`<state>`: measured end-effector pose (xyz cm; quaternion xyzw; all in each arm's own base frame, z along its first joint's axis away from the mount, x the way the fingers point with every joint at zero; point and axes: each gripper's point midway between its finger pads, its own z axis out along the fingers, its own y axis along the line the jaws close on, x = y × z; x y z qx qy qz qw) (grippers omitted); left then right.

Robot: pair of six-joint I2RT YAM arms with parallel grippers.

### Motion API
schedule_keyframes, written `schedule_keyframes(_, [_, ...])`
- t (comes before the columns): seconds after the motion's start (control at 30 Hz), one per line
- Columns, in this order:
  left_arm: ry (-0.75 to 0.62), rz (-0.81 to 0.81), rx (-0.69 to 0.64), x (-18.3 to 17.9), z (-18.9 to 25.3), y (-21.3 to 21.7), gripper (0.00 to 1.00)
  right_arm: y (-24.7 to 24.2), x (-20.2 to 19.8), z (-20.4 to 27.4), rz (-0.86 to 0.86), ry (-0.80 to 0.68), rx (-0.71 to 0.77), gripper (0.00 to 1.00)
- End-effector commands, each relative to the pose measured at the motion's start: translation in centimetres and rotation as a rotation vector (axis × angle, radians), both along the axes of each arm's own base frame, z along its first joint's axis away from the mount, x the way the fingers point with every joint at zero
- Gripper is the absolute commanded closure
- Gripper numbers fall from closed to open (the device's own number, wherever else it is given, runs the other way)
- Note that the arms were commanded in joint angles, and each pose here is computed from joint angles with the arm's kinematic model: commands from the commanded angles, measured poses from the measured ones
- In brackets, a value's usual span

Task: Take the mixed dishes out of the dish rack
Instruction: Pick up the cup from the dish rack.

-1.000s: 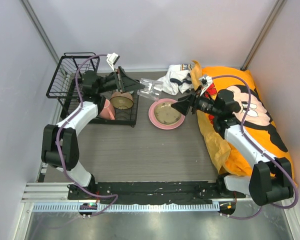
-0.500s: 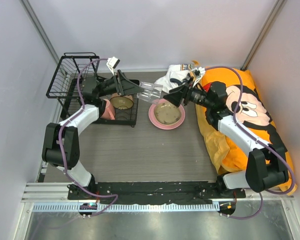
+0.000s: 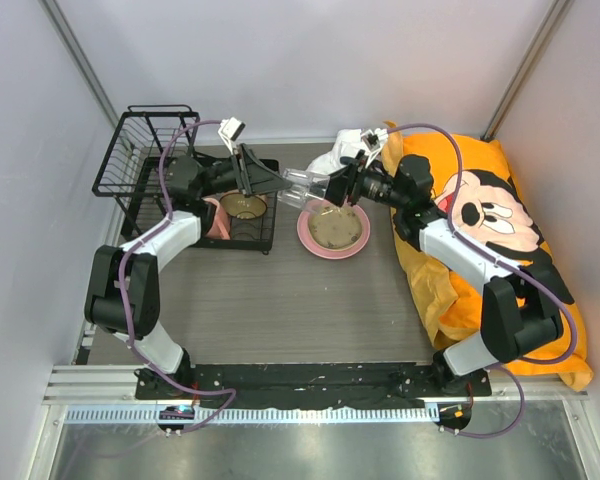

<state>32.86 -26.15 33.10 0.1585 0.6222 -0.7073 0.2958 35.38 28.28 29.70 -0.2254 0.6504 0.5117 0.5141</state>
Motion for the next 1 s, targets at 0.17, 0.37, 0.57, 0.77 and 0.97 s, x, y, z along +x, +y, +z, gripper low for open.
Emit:
schedule_keyframes(0.17, [-0.113,-0.001,-0.022,-0.9,1.6,0.1,0.98,1.1,-0.1,2.5,0.027,-0.089,0.036,0.86])
schedule_keyframes(0.37, [-0.111,-0.005,-0.012,-0.7,1.0,0.0,0.63,0.7,-0.8,2.8,0.022,-0.109,0.027,0.99])
schedule_keyframes(0.57, [-0.1,0.031,0.011,-0.2,0.4,0.6,0.18,0.1,-1.7,3.1,0.012,-0.139,0.013,0.99])
schedule_keyframes(0.77, [-0.113,0.06,0.025,-0.1,0.3,1.6,0.0,-0.6,-2.4,3.3,0.005,-0.156,0.002,0.99])
schedule_keyframes(0.97, [-0.133,0.088,0.029,0.3,1.1,2.8,0.0,-1.8,-3.0,2.4,-0.027,-0.154,-0.089,0.99])
